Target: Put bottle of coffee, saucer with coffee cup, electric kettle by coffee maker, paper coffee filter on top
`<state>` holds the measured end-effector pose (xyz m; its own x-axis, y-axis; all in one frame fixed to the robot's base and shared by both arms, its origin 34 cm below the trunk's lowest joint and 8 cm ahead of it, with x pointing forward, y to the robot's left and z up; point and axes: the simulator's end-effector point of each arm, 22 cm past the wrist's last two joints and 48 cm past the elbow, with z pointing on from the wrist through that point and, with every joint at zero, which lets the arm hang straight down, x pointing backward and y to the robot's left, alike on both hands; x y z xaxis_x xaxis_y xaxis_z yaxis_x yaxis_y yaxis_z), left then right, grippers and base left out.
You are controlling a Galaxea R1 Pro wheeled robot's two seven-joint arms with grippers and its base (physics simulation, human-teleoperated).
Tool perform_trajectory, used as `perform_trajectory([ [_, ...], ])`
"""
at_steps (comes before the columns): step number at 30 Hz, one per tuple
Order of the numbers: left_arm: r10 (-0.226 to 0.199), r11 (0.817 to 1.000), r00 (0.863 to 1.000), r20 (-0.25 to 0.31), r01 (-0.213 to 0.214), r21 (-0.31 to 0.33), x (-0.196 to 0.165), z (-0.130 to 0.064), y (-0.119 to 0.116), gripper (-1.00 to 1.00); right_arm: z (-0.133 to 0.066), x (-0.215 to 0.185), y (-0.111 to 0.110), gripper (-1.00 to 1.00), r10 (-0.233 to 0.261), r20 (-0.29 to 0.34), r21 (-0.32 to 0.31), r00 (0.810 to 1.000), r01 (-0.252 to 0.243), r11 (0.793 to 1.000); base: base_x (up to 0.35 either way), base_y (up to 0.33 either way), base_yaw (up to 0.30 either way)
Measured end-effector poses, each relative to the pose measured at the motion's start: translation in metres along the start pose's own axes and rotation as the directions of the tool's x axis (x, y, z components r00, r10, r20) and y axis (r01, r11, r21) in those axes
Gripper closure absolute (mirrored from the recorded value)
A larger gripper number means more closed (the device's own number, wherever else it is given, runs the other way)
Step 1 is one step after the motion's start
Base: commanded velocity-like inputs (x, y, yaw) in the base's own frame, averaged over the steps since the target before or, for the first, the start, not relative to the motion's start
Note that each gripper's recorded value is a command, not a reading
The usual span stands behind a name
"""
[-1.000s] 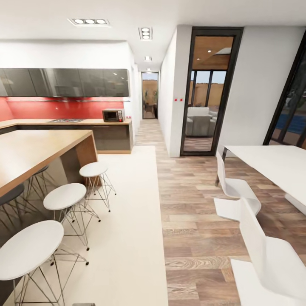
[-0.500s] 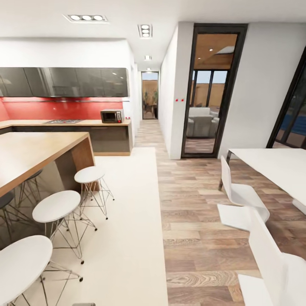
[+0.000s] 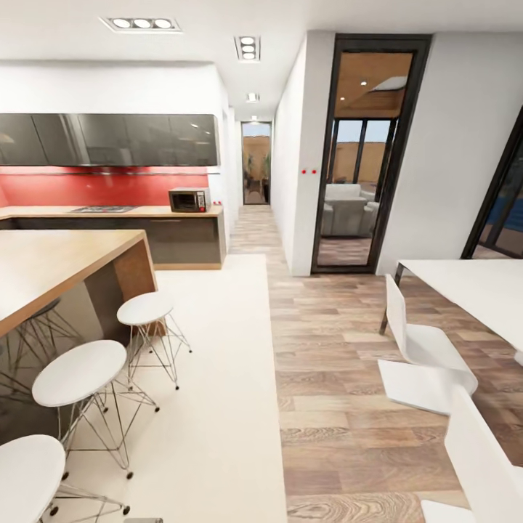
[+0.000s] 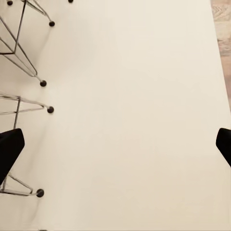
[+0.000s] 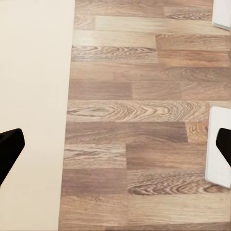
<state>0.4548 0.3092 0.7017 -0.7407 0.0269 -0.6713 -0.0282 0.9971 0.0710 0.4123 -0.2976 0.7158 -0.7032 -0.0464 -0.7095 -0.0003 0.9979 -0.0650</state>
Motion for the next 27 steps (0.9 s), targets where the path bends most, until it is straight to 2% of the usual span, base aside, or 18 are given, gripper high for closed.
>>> perform_trajectory([
  [27, 0.000, 1.000, 1.000, 0.000, 0.000, 0.000, 0.0000, 0.0000, 0.0000, -1.00, 0.0002, -0.0005, 0.0002, -1.00, 0.000, 0.001, 0.000, 1.000, 0.000, 1.000, 0.339, 0.000, 0.000],
])
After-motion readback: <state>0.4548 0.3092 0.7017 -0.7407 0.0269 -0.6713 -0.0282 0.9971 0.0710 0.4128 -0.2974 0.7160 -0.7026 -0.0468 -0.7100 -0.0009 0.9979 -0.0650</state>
